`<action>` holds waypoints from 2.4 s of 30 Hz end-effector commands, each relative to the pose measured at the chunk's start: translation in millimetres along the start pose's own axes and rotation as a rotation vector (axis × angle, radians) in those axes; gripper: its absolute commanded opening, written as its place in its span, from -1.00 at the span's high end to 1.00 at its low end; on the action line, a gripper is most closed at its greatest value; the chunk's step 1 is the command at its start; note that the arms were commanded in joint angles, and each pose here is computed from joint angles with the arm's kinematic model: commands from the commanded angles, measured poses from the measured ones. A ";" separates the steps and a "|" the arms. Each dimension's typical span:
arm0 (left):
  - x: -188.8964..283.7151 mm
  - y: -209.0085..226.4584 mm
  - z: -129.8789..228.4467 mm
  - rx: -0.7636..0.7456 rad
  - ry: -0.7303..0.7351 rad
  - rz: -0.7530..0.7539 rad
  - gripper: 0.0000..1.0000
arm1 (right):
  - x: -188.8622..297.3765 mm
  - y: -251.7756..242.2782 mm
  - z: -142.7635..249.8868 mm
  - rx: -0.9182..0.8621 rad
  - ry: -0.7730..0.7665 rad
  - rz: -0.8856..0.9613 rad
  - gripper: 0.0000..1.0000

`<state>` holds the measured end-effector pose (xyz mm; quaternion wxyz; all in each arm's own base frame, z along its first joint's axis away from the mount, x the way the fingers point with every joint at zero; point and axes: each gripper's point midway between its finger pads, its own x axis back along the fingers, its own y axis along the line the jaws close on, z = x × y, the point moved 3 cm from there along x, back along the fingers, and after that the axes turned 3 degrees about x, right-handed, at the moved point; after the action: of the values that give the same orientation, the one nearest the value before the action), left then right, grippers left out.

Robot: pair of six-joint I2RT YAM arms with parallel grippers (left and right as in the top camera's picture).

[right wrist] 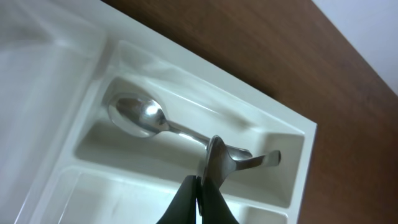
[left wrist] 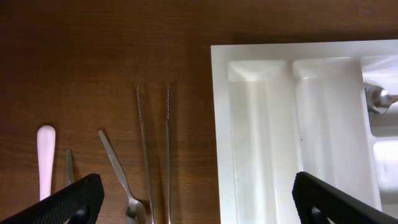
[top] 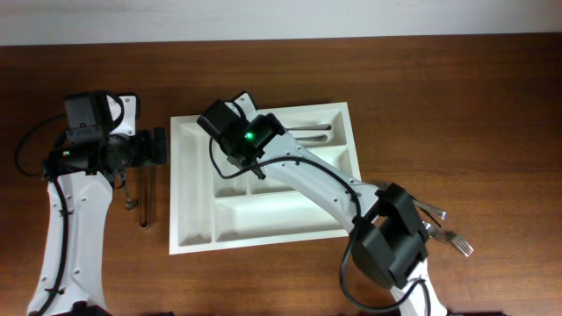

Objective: Pack container
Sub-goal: 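Place the second spoon beside the first in the top compartment, then lift the right arm away and move over the forks, then lower the right gripper and grasp a silver fork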

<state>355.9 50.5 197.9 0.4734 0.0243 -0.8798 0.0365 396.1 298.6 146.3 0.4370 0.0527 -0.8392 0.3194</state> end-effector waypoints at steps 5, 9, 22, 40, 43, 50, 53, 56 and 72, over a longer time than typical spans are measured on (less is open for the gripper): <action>3.1 2.5 -6.9 -0.015 -0.016 -0.010 -0.98 | -22.7 2.3 -0.8 -0.020 0.015 0.004 0.46; 3.1 2.5 -6.9 -0.015 -0.016 -0.010 -0.98 | -8.1 -11.9 -10.7 0.017 -0.008 0.049 0.37; 3.1 2.5 -6.9 -0.015 -0.016 -0.010 -0.98 | 178.6 -246.2 -24.9 -0.236 -0.268 0.323 -0.01; 3.1 2.5 -6.9 -0.015 -0.016 -0.010 -0.98 | 24.0 -301.4 218.1 -0.616 0.411 -0.099 -0.05; 3.1 2.5 -6.9 -0.015 -0.016 -0.010 -0.98 | -12.9 -269.2 227.5 -0.462 0.401 -0.243 -0.09; 3.1 2.5 -6.9 -0.015 -0.016 -0.010 -0.98 | -49.4 -222.5 240.6 -0.083 0.367 -0.421 -0.12; 3.1 2.5 -6.9 -0.015 -0.016 -0.010 -0.98 | -52.7 -214.1 240.8 0.007 0.352 -0.476 -0.33; 3.1 2.5 -6.9 -0.015 -0.016 -0.010 -0.98 | -46.6 -195.8 242.1 0.099 0.327 -0.602 -0.40; 3.1 2.5 -6.9 -0.015 -0.016 -0.010 -0.98 | -70.8 -154.2 253.3 0.296 0.459 -0.669 -0.28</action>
<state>355.9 50.5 197.9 0.4734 0.0243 -0.8798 0.0365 322.1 19.9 71.7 0.6659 0.3164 -0.6177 0.2739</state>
